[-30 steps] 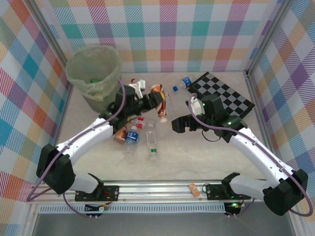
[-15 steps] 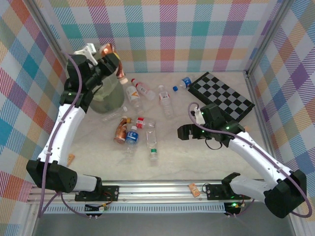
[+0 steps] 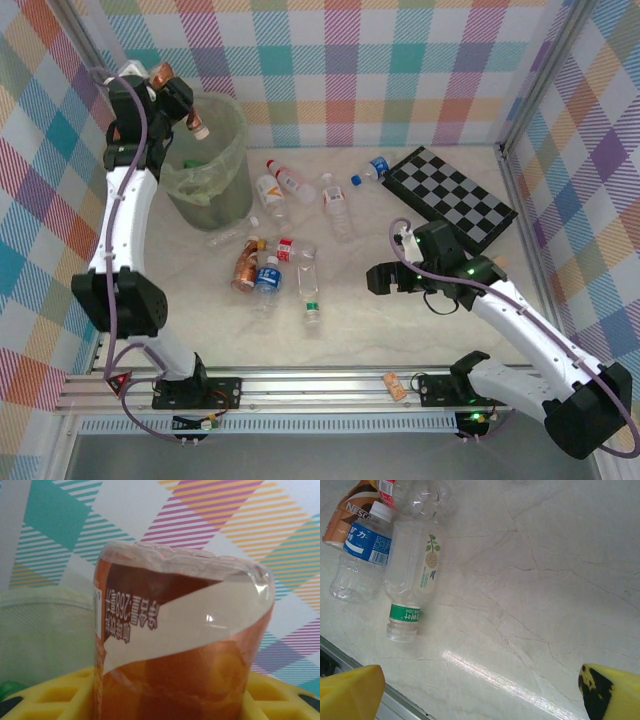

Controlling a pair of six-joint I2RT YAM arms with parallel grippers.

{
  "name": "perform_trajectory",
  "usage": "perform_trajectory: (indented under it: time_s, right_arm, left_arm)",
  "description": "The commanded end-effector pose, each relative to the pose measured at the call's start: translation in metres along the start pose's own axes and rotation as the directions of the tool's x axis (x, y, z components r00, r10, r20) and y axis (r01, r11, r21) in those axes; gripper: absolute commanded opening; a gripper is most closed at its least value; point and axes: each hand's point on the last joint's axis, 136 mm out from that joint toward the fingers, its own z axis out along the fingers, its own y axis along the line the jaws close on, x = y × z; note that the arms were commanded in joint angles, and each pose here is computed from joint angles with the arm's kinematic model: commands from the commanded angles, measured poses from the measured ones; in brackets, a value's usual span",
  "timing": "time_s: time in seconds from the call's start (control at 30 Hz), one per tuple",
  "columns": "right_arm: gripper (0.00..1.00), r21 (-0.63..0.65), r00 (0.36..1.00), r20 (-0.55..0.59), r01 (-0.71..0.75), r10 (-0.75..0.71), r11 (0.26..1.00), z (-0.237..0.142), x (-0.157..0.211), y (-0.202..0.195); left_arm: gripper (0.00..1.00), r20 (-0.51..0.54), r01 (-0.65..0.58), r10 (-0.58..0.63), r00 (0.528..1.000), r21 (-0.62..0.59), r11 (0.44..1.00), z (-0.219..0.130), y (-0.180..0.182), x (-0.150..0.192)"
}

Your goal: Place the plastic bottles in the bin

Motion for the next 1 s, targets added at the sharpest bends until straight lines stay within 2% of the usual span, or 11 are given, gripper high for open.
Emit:
perform_trajectory:
  time_s: [0.0,0.2,0.37,0.5,0.6,0.77,0.83,0.9,0.97]
  right_arm:
    - [0.99,-0.009,1.000,-0.015,-0.013,0.013,1.000,-0.003,0.007,0.000]
    - [0.99,0.013,0.999,-0.032,0.006,-0.005,1.000,-0.003,0.011,-0.004]
    - [0.99,0.025,0.998,-0.054,0.026,-0.025,0.999,-0.002,0.009,-0.004]
    - [0.99,0.034,0.999,-0.038,0.033,-0.032,0.999,-0.005,0.004,-0.004]
    - [0.99,0.053,0.999,-0.037,0.037,-0.035,0.998,-0.004,0.003,-0.008]
    - [0.99,0.069,0.998,-0.051,0.045,-0.041,0.997,-0.001,0.000,-0.009]
    - [0.99,0.073,0.998,-0.050,0.037,-0.034,0.997,-0.001,-0.003,-0.009]
    - [0.99,0.100,0.999,-0.034,0.015,-0.011,0.995,-0.003,-0.006,-0.013]
    - [0.99,0.149,1.000,-0.007,-0.002,0.003,0.989,-0.009,-0.010,-0.020]
  left_arm:
    - [0.00,-0.107,-0.111,0.106,0.989,-0.041,0.993,0.015,0.011,0.015]
    - [0.00,-0.277,-0.179,0.166,0.947,-0.024,0.984,0.044,0.026,0.058]
    - [0.00,-0.430,-0.227,0.215,0.877,0.025,0.974,0.057,0.036,0.100]
    - [0.00,-0.512,-0.243,0.232,0.827,0.045,0.969,0.060,0.047,0.126]
    - [0.04,-0.574,-0.240,0.223,0.788,0.048,0.970,0.061,0.056,0.147]
    - [0.09,-0.612,-0.235,0.219,0.760,0.055,0.970,0.063,0.062,0.169]
    - [0.17,-0.618,-0.235,0.220,0.755,0.059,0.970,0.064,0.062,0.174]
    - [0.38,-0.620,-0.233,0.219,0.753,0.059,0.971,0.063,0.061,0.176]
    - [0.51,-0.618,-0.239,0.217,0.756,0.049,0.970,0.062,0.063,0.175]
